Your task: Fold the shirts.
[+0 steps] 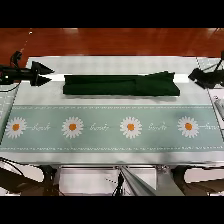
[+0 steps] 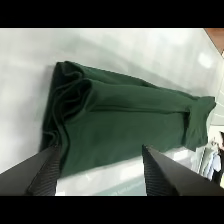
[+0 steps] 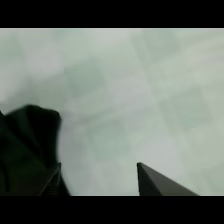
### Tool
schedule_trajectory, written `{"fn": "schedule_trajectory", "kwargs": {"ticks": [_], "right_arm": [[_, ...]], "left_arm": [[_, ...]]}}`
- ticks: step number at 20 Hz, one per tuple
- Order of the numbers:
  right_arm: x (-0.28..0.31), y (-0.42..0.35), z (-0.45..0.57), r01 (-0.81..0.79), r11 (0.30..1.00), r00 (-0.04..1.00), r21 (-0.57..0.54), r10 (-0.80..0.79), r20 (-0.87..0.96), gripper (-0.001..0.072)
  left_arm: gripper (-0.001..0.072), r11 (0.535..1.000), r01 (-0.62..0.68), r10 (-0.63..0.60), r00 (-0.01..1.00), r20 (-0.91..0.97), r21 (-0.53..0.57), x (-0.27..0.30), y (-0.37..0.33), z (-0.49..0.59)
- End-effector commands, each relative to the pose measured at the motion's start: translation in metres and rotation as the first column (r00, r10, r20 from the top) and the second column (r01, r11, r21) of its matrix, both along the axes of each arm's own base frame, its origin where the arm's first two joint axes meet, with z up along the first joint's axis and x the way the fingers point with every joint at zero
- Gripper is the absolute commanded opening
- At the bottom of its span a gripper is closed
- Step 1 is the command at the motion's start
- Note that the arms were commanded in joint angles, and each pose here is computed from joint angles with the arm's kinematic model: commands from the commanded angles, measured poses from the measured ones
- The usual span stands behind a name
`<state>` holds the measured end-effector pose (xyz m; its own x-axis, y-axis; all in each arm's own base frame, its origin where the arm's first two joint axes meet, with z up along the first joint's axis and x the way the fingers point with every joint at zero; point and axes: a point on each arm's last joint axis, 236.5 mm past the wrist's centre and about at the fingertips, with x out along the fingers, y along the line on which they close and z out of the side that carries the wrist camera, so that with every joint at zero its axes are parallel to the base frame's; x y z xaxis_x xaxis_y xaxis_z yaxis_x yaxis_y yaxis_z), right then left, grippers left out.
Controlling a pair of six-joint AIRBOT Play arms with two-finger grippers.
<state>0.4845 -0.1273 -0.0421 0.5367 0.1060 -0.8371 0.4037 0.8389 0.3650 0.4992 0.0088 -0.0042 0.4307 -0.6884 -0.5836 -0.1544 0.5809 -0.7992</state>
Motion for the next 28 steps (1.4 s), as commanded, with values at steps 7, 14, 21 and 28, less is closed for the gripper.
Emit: {"fn": "schedule_trajectory", "kwargs": {"ticks": [7,14,21,28], "right_arm": [[0.002,0.092,-0.055,-0.005,0.926,0.992,0.377,0.051,-0.113,0.0599],[0.030,0.169,-0.048,-0.208,0.891,0.977,0.402,0.206,0.051,0.0264],[0.011,0.157,0.070,-0.382,0.911,0.916,0.155,0.351,0.194,0.0022],[-0.064,0.161,0.167,-0.451,0.888,0.875,-0.091,0.460,0.149,0.0022]], "left_arm": [[0.0579,0.984,0.175,-0.174,0.982,0.079,-0.014,-0.013,-0.055,0.029],[0.0508,0.964,0.264,-0.260,0.959,0.114,-0.025,-0.021,-0.080,0.036],[0.0225,0.920,0.363,-0.312,0.907,0.284,-0.149,-0.024,-0.116,0.081],[0.0224,0.861,0.482,-0.428,0.859,0.281,-0.163,-0.041,-0.224,0.083]]}}
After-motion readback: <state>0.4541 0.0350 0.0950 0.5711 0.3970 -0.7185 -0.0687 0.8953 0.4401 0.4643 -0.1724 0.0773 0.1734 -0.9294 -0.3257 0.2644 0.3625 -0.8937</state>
